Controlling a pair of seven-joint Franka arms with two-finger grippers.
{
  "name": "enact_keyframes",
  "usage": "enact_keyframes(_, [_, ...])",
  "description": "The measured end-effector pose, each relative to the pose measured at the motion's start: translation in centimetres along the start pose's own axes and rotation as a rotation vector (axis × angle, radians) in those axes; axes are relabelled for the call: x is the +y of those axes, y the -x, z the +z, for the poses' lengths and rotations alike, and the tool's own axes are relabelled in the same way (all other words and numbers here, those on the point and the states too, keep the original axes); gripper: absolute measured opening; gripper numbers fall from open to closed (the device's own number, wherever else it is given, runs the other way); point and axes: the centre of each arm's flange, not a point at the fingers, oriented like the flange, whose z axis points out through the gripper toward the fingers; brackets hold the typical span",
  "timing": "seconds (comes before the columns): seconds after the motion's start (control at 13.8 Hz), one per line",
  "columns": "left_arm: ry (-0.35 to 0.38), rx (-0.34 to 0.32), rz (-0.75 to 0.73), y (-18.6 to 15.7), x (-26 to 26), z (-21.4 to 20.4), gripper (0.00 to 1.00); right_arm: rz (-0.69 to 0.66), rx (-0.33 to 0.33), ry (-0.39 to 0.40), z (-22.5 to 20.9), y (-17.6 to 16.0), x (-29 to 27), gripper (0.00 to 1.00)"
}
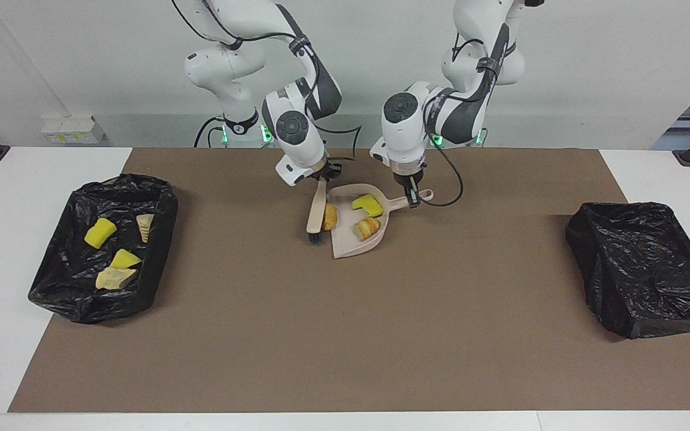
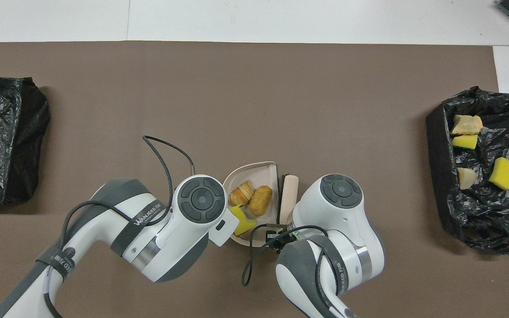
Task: Sweep and dump trash in bin
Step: 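Sweep the last bread chunk into the dustpan with the right gripper, then carry the loaded dustpan to the other black bag with the left gripper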
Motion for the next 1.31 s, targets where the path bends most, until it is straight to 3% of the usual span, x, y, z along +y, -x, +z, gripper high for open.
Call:
enact_keyframes(0.36, [-0.028, 0.08, 0.062, 1.1, -1.6, 2.2, 0.32, -0.055, -0.016, -0.054, -3.8, 0.1, -5.0, 0.26])
enact_keyframes(0.73, [0.027, 0.202, 0.048, 3.7, -4.1, 3.5, 0.32, -0.029, -0.014, -0.053, -8.2, 1.0, -5.3, 0.26])
enact_keyframes(0.94, [0.03, 0.22, 0.021, 4.8, -4.9, 3.2, 0.32, -0.016, 0.005, -0.06, -10.1, 0.8, -4.2, 0.26])
enact_keyframes(1.31, [0.025, 0.214, 0.015, 6.8, -5.3, -0.9, 0.32, 0.034, 0.028, 0.035, -12.9, -1.2, 0.6, 0.26])
